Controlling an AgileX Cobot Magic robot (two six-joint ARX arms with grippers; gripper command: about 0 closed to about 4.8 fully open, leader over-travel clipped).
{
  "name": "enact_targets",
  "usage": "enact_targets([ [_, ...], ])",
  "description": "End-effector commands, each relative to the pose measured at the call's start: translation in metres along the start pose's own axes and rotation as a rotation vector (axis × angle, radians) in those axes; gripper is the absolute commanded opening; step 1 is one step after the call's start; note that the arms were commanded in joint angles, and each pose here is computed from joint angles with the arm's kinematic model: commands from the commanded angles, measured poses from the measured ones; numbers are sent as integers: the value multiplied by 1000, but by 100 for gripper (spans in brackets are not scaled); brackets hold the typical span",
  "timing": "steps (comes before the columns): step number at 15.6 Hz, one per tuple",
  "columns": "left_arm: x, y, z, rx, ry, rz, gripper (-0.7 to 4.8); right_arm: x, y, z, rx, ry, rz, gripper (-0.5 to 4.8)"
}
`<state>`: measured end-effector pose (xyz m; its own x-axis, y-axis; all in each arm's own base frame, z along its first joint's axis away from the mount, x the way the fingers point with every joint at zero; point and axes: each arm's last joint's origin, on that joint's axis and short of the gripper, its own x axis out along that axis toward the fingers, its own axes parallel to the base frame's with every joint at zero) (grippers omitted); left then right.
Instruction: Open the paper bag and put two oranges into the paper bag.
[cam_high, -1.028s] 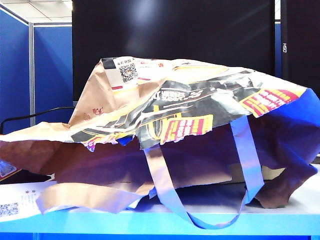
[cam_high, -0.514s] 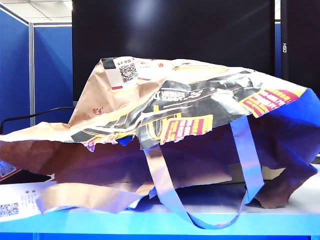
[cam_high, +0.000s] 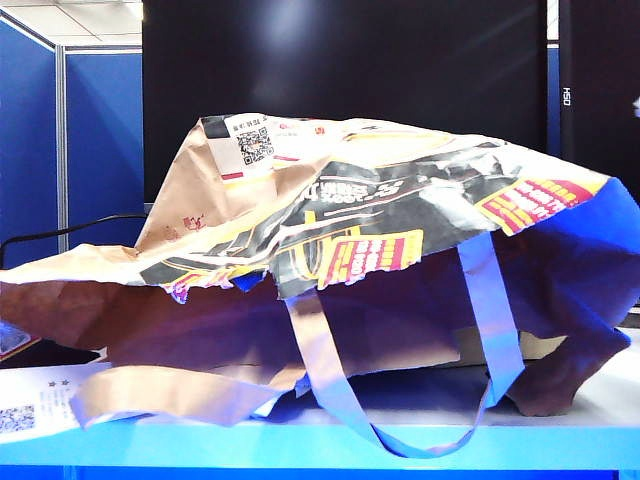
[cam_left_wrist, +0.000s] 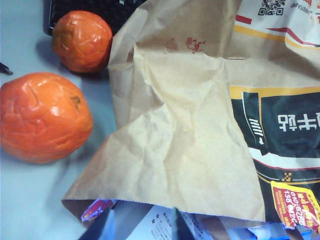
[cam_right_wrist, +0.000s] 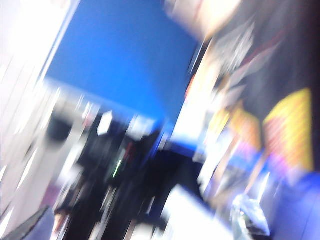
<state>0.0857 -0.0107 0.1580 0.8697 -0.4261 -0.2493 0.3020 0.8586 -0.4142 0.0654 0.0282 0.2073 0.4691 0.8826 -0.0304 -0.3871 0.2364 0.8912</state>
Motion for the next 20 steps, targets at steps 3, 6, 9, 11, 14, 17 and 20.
enact_targets([
  [3, -3, -3, 7, 26, -41, 38, 158, 12, -3, -12, -206, -12, -125, 479],
  [6, -3, -3, 8, 40, -40, 39, 158, 15, -1, -9, -361, -202, -267, 479],
  [9, -3, -2, 8, 40, -45, 50, 158, 15, -1, -9, -343, -250, -299, 479],
  [11, -3, -2, 8, 40, -45, 52, 158, 15, -1, -8, -346, -258, -297, 479],
  [14, -3, -2, 8, 40, -45, 52, 158, 15, -3, -10, -347, -225, -299, 479],
  [17, -3, -2, 8, 40, -46, 52, 158, 28, -41, -27, -172, -100, -258, 479],
  [20, -4, -2, 8, 37, -47, 54, 157, 33, -40, -26, -164, -131, -151, 479],
])
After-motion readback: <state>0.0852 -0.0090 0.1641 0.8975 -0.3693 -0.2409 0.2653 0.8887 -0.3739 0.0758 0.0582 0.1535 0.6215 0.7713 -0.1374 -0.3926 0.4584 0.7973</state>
